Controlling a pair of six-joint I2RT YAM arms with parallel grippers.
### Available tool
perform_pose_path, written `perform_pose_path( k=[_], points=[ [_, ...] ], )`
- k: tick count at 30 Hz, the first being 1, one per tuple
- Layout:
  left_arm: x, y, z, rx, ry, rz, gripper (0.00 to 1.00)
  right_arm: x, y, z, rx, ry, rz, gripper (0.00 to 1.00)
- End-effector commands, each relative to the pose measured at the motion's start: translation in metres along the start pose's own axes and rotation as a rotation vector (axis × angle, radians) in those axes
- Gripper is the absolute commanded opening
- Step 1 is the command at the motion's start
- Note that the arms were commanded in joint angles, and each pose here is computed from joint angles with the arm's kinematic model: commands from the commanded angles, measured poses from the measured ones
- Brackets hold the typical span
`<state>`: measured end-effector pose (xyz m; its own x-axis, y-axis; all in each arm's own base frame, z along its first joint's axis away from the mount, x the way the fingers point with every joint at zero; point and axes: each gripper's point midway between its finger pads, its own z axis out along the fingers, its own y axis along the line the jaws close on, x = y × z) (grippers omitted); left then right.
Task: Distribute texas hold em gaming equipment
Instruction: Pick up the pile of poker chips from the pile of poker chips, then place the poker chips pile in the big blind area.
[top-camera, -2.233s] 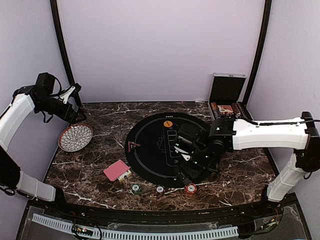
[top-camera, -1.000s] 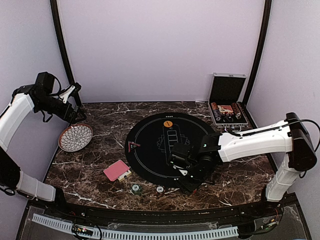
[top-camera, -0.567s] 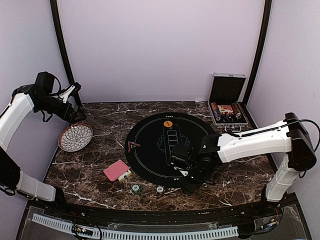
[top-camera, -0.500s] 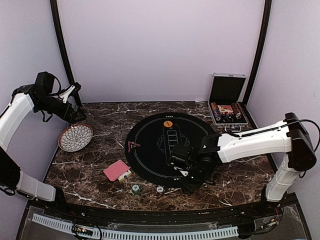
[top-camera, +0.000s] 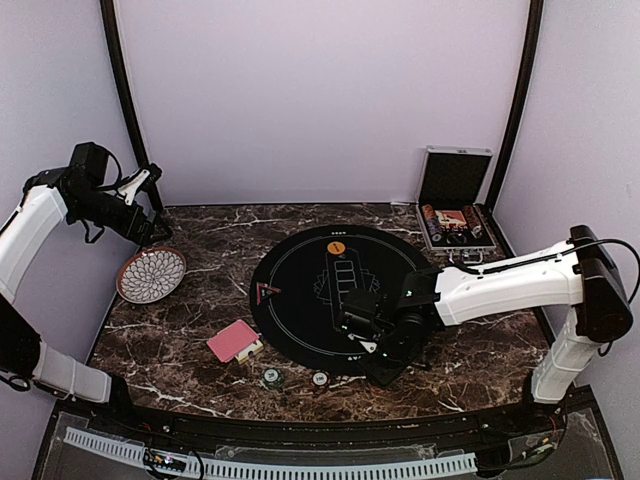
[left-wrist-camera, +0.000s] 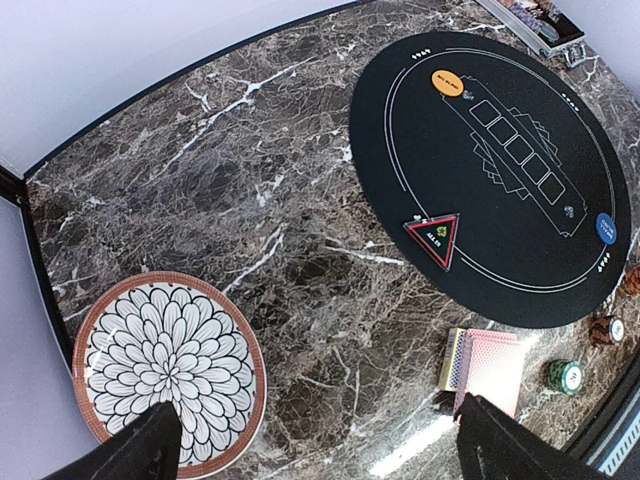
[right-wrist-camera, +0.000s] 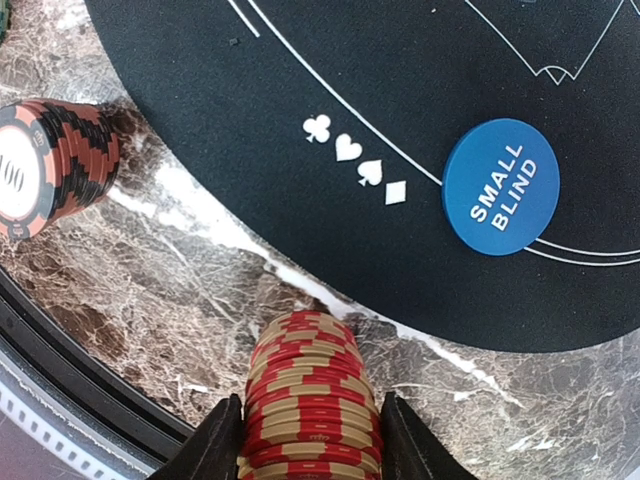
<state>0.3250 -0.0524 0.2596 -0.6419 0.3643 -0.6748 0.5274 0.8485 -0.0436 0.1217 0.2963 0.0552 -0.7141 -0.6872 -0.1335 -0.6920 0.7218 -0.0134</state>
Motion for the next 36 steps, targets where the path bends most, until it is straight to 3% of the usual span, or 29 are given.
perform_pose_path(
  k=[1,7,21,28,36],
  points=[
    [-0.005,-0.004,-0.012,-0.004,-0.021,0.020,0.99,-0.004,0.001,-0.011,0.008,-0.021,-0.008,0.47],
    [-0.004,-0.005,-0.011,-0.001,-0.021,0.018,0.99,-0.007,0.002,-0.017,0.008,-0.022,-0.018,0.42],
    [-0.002,-0.005,-0.011,-0.003,-0.020,0.019,0.99,-0.020,0.001,-0.037,0.025,-0.031,-0.035,0.12],
    [-0.003,-0.004,-0.012,-0.011,-0.021,0.023,0.99,-0.065,-0.022,-0.055,0.021,-0.076,0.036,0.06],
    [-0.002,-0.006,-0.012,-0.009,-0.029,0.025,0.99,-0.149,-0.090,-0.033,0.101,-0.159,0.184,0.04]
  ],
)
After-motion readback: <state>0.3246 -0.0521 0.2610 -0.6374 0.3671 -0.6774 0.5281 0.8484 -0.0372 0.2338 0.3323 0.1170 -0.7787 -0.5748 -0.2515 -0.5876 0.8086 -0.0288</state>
